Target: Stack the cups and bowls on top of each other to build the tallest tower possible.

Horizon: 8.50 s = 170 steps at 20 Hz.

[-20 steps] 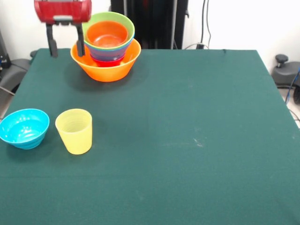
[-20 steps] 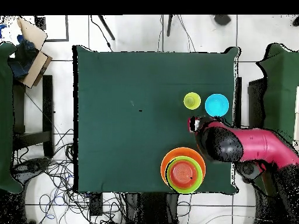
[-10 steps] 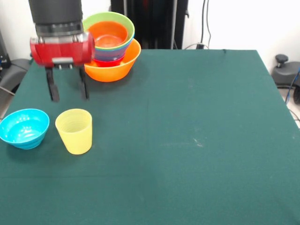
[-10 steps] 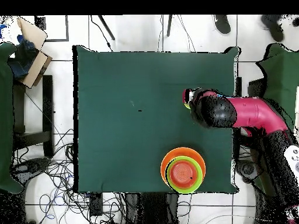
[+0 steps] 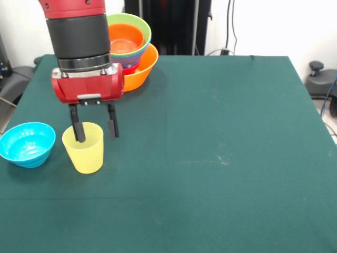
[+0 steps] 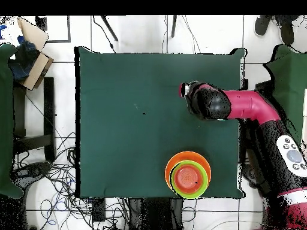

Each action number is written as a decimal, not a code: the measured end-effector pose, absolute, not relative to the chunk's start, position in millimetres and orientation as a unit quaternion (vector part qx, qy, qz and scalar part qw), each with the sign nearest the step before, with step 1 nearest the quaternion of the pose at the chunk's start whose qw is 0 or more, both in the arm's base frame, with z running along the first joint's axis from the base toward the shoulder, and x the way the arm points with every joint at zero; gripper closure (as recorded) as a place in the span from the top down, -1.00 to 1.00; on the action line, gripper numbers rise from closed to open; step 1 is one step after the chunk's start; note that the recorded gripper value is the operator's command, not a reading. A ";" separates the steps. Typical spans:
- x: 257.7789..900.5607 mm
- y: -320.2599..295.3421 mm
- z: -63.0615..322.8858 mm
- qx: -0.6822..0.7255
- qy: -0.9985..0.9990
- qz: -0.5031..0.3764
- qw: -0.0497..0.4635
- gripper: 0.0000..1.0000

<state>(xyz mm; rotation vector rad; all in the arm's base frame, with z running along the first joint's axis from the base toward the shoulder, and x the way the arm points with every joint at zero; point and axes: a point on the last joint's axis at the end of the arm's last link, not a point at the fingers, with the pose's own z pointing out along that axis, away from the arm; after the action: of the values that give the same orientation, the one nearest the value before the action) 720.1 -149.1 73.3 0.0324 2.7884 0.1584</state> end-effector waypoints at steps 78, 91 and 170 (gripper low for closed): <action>613.6 -182.3 31.6 -0.037 0.966 0.015 0.255 1.00; 606.6 -166.7 38.2 -0.055 0.971 0.001 0.232 1.00; 594.0 -156.4 8.0 -0.054 0.970 0.004 0.237 1.00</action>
<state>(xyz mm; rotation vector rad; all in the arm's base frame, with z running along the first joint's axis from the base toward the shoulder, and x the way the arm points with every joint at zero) 594.0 -156.4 8.0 -0.1485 2.6588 0.0099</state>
